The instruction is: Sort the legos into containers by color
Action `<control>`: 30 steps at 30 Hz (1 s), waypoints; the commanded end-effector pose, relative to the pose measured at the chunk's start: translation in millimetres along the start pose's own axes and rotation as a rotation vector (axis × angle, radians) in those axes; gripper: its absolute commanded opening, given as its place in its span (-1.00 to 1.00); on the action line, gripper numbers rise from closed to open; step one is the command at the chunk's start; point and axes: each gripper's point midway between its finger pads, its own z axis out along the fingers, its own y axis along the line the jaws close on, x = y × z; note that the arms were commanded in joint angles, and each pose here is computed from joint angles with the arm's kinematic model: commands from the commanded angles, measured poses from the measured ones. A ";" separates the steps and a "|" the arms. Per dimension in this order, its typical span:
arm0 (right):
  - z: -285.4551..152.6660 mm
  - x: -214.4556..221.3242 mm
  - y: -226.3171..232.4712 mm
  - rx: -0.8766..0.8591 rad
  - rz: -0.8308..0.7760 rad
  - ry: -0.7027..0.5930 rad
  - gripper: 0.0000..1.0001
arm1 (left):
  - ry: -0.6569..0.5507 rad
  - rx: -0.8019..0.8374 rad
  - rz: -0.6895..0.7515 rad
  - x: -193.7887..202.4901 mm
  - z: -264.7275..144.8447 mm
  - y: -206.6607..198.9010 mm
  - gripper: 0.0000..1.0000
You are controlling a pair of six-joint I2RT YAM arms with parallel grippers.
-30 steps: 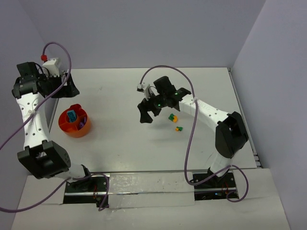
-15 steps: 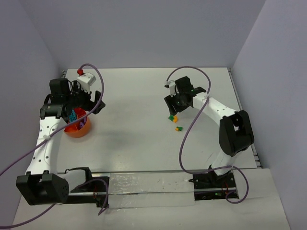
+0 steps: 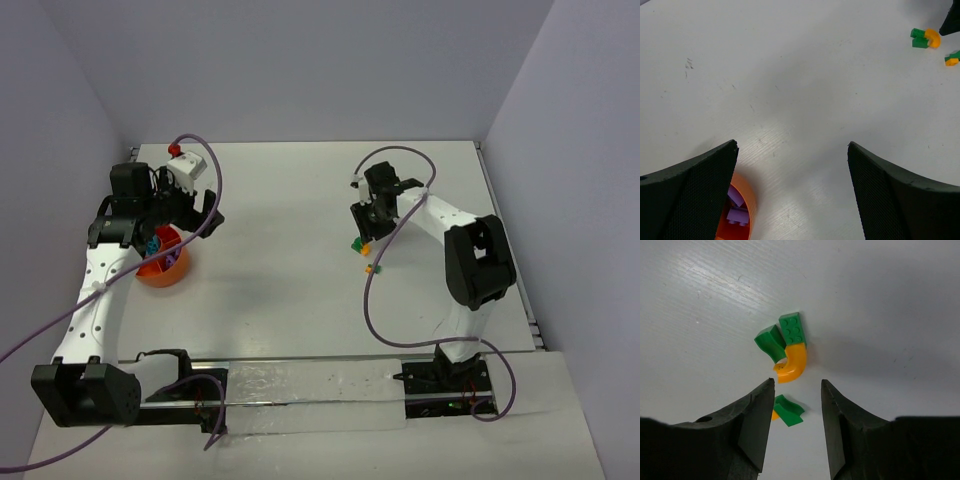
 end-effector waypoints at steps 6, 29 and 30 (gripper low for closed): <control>10.4 -8.0 2.4 -0.024 0.074 0.034 -0.11 | -0.047 -0.013 0.017 -12.8 1.9 2.9 0.93; 27.8 -0.1 -4.3 -0.050 0.121 0.102 -0.75 | -0.029 -0.024 0.008 -7.9 5.9 6.1 0.93; 25.8 -0.6 -3.2 -0.057 0.121 0.101 -0.82 | -0.028 -0.024 0.007 -8.0 5.6 5.9 0.93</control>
